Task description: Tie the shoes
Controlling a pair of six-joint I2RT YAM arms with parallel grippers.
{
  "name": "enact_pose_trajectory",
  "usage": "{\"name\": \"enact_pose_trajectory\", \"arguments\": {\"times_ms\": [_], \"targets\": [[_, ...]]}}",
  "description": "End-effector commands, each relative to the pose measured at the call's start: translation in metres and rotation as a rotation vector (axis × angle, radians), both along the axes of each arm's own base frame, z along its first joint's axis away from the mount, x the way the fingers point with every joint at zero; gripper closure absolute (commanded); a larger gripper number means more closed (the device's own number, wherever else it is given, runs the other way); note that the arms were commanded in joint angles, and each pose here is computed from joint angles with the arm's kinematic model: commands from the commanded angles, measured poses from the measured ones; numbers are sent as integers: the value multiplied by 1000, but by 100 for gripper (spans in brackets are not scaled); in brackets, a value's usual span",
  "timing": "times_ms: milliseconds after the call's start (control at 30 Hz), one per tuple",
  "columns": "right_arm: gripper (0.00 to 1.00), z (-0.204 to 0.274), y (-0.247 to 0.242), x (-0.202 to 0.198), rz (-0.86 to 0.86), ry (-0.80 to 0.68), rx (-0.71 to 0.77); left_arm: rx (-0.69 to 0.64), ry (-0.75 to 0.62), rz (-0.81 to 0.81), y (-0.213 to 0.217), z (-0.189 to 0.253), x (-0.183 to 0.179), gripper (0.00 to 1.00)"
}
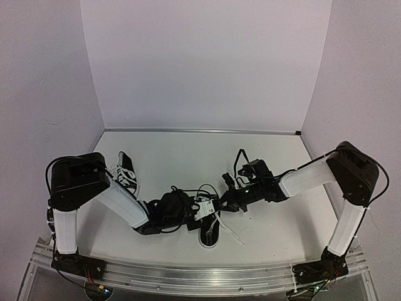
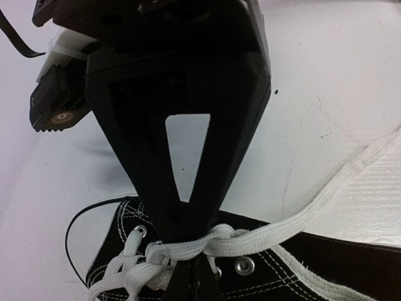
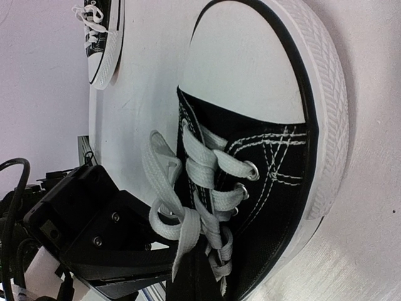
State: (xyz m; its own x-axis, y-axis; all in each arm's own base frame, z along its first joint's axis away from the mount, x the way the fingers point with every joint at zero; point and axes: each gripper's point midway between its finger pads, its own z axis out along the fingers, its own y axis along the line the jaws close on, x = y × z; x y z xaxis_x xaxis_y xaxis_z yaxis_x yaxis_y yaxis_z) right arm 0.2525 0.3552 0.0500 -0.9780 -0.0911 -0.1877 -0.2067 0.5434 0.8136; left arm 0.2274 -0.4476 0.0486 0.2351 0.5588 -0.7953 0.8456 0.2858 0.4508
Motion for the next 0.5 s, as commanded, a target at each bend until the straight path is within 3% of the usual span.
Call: {"name": "enact_pose_trajectory", "arguments": {"times_ms": [0,133,467], "targets": [[100,3,-1,-6,8,-9,-2,-32,-43,40,-4,10,12,100],[100,10,-5,-3,-16,-34,-4,-23,-47,51,-1,10,14,99],[100,15,-11,4,-60,-60,-17,5,-35,40,6,9,7,83]]}}
